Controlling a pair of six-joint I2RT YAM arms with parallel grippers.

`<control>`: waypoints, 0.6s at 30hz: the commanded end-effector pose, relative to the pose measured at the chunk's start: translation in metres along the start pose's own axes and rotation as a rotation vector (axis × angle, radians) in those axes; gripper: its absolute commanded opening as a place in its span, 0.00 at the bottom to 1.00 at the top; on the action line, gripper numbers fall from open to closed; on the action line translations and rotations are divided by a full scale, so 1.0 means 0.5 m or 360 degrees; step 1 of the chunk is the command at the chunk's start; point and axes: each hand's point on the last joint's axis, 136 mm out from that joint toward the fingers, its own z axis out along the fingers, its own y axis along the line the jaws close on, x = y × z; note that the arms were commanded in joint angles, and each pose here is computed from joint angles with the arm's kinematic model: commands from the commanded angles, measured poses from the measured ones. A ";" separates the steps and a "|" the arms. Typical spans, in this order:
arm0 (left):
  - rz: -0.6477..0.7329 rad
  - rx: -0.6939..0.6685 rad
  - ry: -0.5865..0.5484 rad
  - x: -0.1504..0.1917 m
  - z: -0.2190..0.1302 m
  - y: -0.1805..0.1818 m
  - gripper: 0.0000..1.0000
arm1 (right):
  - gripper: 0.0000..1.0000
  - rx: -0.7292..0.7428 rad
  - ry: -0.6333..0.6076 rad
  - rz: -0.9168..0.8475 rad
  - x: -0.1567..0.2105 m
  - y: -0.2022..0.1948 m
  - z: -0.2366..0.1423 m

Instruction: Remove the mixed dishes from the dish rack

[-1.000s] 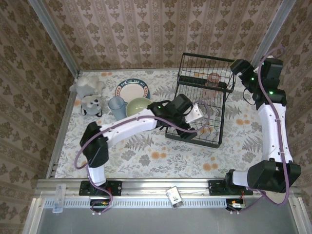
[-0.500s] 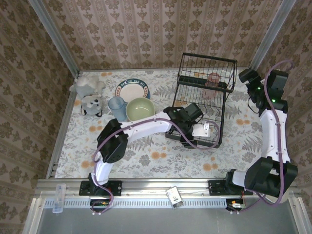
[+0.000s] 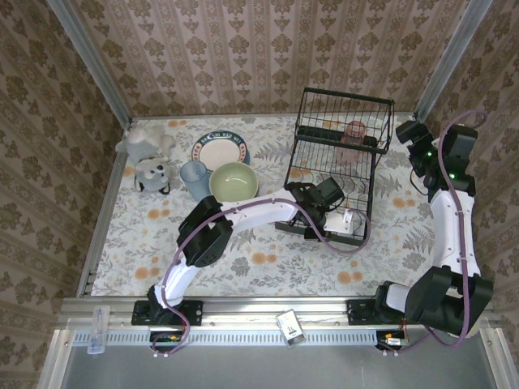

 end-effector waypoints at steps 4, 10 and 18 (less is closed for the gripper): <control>0.0025 -0.0047 0.0042 0.008 0.001 -0.008 0.04 | 0.93 -0.0048 -0.0021 0.0036 -0.008 0.003 -0.002; 0.0023 -0.0016 0.0090 0.048 -0.001 -0.046 0.00 | 0.99 0.0009 0.0033 0.0066 -0.020 -0.011 0.031; 0.0044 -0.0003 0.0179 0.113 -0.007 -0.099 0.00 | 1.00 0.0204 0.0158 0.0150 -0.019 -0.072 0.099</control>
